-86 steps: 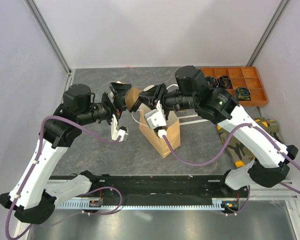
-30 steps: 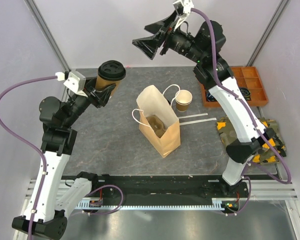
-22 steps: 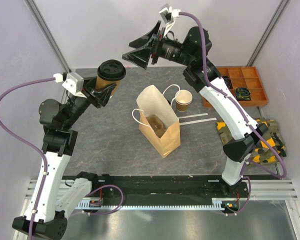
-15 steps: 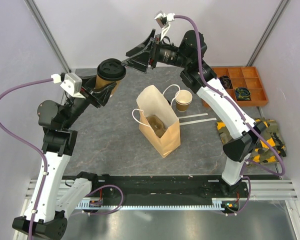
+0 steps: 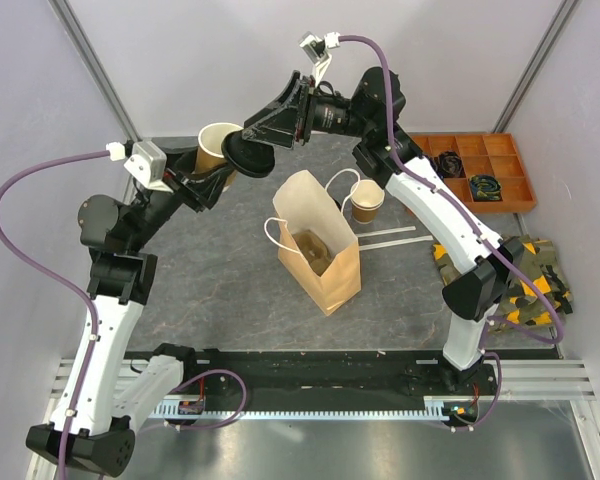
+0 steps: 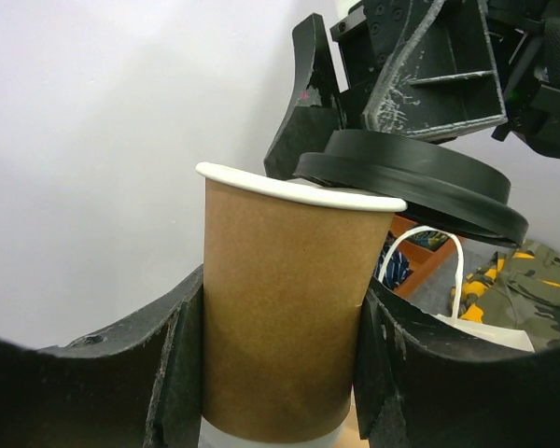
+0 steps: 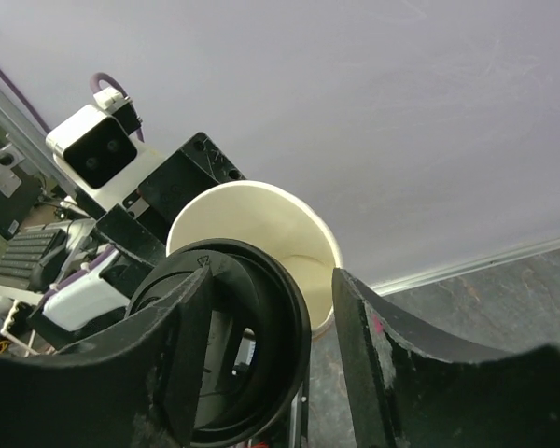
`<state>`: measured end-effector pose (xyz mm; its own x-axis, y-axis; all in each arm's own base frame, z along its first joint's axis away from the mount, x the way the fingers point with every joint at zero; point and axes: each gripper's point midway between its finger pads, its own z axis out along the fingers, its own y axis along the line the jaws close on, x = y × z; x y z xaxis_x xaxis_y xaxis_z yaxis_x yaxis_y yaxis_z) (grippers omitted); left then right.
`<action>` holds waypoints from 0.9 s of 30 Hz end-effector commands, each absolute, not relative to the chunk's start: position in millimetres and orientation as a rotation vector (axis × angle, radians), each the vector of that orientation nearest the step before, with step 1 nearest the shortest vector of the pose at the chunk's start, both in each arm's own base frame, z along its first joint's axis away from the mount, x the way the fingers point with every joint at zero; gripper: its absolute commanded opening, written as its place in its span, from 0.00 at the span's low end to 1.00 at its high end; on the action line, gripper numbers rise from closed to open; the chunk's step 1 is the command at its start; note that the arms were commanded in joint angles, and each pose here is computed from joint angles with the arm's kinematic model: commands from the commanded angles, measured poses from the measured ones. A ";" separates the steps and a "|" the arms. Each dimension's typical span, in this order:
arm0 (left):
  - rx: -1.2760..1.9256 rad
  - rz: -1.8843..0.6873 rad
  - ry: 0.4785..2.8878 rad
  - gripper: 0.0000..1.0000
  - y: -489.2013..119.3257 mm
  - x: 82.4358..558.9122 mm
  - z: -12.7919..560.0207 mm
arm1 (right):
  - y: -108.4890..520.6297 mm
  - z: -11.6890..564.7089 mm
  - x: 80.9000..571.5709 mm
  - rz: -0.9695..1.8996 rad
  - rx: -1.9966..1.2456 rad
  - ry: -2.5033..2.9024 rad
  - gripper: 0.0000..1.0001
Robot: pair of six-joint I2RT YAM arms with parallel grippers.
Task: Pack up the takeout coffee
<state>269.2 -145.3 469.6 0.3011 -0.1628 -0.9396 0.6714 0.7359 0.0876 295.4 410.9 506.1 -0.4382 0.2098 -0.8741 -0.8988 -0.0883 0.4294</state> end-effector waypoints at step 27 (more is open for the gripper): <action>0.450 -0.337 1.562 0.39 -73.9 313.2 348.2 | 406.5 495.1 374.3 1.518 -0.666 1.301 0.00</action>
<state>295.8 -97.0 378.3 0.0476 -0.0536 -0.9974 0.5244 0.8512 -0.0207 347.2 413.7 487.2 -0.4236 0.2627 -0.8669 -0.8995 -0.0092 0.4368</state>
